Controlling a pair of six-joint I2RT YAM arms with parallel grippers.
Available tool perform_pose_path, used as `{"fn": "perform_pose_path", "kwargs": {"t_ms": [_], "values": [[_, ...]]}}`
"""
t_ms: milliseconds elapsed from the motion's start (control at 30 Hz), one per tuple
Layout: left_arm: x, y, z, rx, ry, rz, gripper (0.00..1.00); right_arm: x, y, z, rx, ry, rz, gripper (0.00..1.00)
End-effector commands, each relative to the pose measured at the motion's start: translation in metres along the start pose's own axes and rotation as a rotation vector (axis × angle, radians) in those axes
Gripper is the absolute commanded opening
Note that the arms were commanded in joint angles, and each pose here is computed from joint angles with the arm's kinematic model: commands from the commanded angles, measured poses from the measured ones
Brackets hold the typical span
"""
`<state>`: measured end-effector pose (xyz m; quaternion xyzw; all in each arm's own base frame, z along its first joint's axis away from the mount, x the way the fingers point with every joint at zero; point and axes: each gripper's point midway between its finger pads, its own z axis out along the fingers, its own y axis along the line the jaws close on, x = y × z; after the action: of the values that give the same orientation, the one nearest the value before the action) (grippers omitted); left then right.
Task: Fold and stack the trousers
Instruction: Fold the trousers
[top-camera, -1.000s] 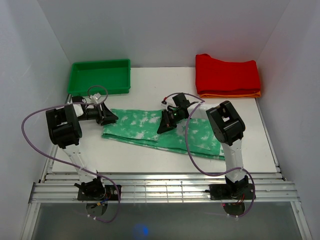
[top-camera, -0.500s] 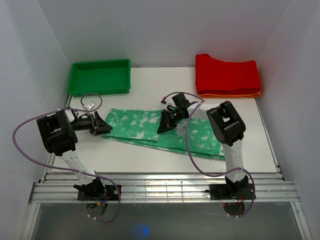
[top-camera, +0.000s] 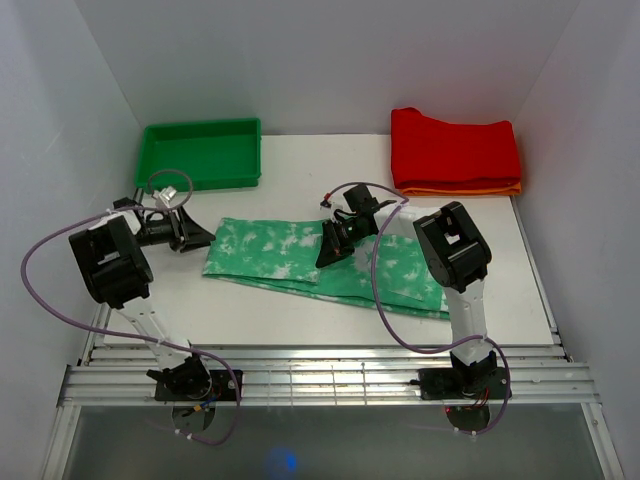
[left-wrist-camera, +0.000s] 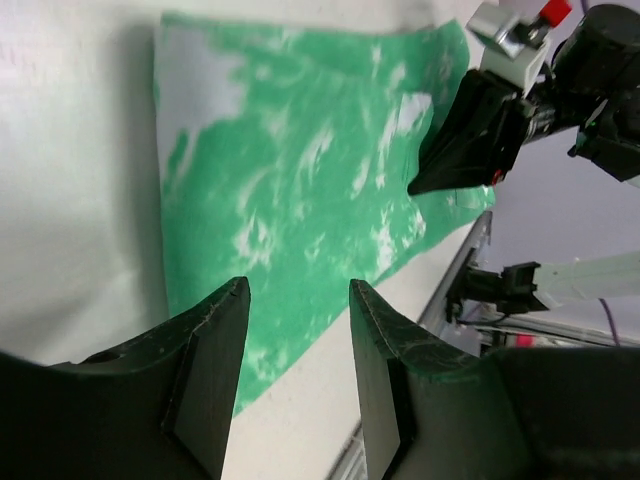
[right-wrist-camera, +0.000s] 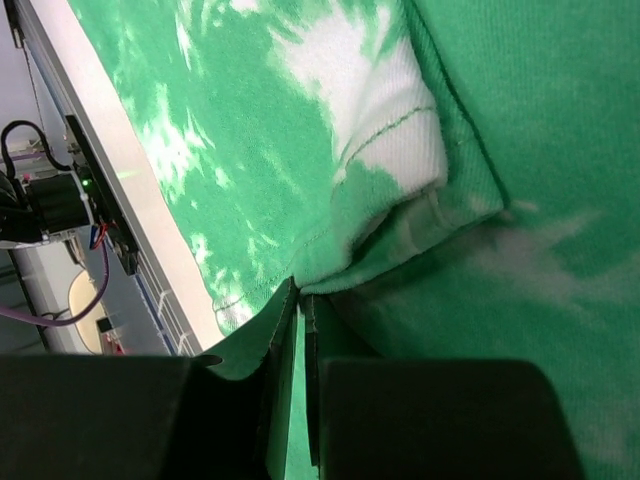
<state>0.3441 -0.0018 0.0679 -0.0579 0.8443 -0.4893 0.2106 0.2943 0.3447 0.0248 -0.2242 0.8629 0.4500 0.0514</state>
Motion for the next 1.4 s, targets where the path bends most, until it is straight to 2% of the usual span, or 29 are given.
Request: {"fn": "perform_pose_path", "kwargs": {"t_ms": [0, 167, 200, 233, 267, 333, 467, 567, 633, 733, 767, 800, 867, 933, 967, 1000, 1033, 1067, 1100, 1133, 1200, 1333, 1367], "values": [[-0.048, -0.042, -0.004, 0.062, -0.099, 0.201, 0.55, 0.017, -0.032, -0.001, 0.122, 0.055, 0.014, 0.08], [-0.065, -0.041, 0.031, 0.091, -0.092, 0.21, 0.55, 0.019, -0.033, -0.002, 0.127, 0.063, 0.006, 0.08], [-0.065, -0.04, 0.037, 0.1, -0.087, 0.136, 0.55, 0.02, -0.034, -0.001, 0.127, 0.064, 0.007, 0.08], [-0.064, -0.038, 0.044, 0.095, -0.087, 0.121, 0.55, 0.02, -0.034, -0.001, 0.128, 0.066, 0.006, 0.08], [-0.068, -0.032, 0.05, 0.087, -0.107, 0.132, 0.55, 0.022, -0.035, -0.001, 0.131, 0.068, 0.01, 0.08], [-0.069, -0.014, 0.062, 0.053, -0.114, 0.037, 0.55, 0.023, -0.036, -0.001, 0.131, 0.071, 0.012, 0.08], [-0.078, 0.025, 0.077, -0.025, -0.154, -0.048, 0.54, 0.028, -0.039, 0.0, 0.138, 0.084, 0.01, 0.08], [-0.083, 0.035, 0.082, -0.037, -0.149, -0.074, 0.54, 0.027, -0.037, -0.003, 0.135, 0.081, -0.006, 0.09], [-0.091, 0.026, 0.078, -0.028, -0.154, -0.039, 0.54, 0.021, -0.029, -0.005, 0.121, 0.074, -0.019, 0.14], [-0.101, 0.001, 0.059, -0.063, -0.14, 0.034, 0.57, 0.004, -0.016, -0.019, 0.117, 0.039, -0.07, 0.28], [-0.102, -0.003, 0.053, -0.076, -0.136, 0.093, 0.57, -0.003, -0.007, -0.028, 0.112, 0.012, -0.103, 0.37], [-0.107, -0.015, 0.041, -0.088, -0.149, 0.129, 0.59, -0.007, -0.006, -0.036, 0.114, -0.005, -0.118, 0.59], [-0.102, -0.014, 0.016, -0.131, -0.156, 0.091, 0.62, -0.01, 0.0, -0.057, 0.121, -0.033, -0.159, 0.74], [-0.1, -0.009, -0.015, -0.161, -0.188, 0.094, 0.66, -0.007, 0.002, -0.073, 0.122, -0.04, -0.173, 0.8], [-0.091, -0.007, -0.024, -0.186, -0.163, 0.055, 0.68, -0.007, 0.008, -0.088, 0.12, -0.06, -0.224, 0.83], [-0.089, 0.0, -0.034, -0.223, -0.151, 0.123, 0.69, -0.009, 0.003, -0.104, 0.129, -0.085, -0.221, 0.9], [-0.085, 0.008, -0.046, -0.274, -0.148, 0.133, 0.7, -0.01, 0.002, -0.115, 0.139, -0.102, -0.231, 0.93], [-0.074, 0.014, -0.049, -0.309, -0.12, 0.121, 0.75, -0.007, -0.002, -0.14, 0.159, -0.131, -0.241, 0.98], [-0.068, 0.019, -0.052, -0.338, -0.102, 0.137, 0.8, -0.005, -0.004, -0.152, 0.173, -0.144, -0.243, 0.99], [-0.062, 0.027, -0.057, -0.383, -0.073, 0.196, 0.84, -0.001, -0.007, -0.164, 0.193, -0.154, -0.24, 0.96], [-0.041, 0.035, -0.053, -0.393, -0.031, 0.195, 0.87, 0.011, -0.022, -0.2, 0.254, -0.188, -0.2, 0.91], [-0.023, 0.037, -0.039, -0.316, -0.007, 0.196, 0.87, 0.037, -0.055, -0.257, 0.375, -0.27, -0.096, 0.9], [-0.021, 0.039, -0.034, -0.287, -0.011, 0.181, 0.86, 0.042, -0.067, -0.283, 0.415, -0.331, -0.056, 0.9]]}}
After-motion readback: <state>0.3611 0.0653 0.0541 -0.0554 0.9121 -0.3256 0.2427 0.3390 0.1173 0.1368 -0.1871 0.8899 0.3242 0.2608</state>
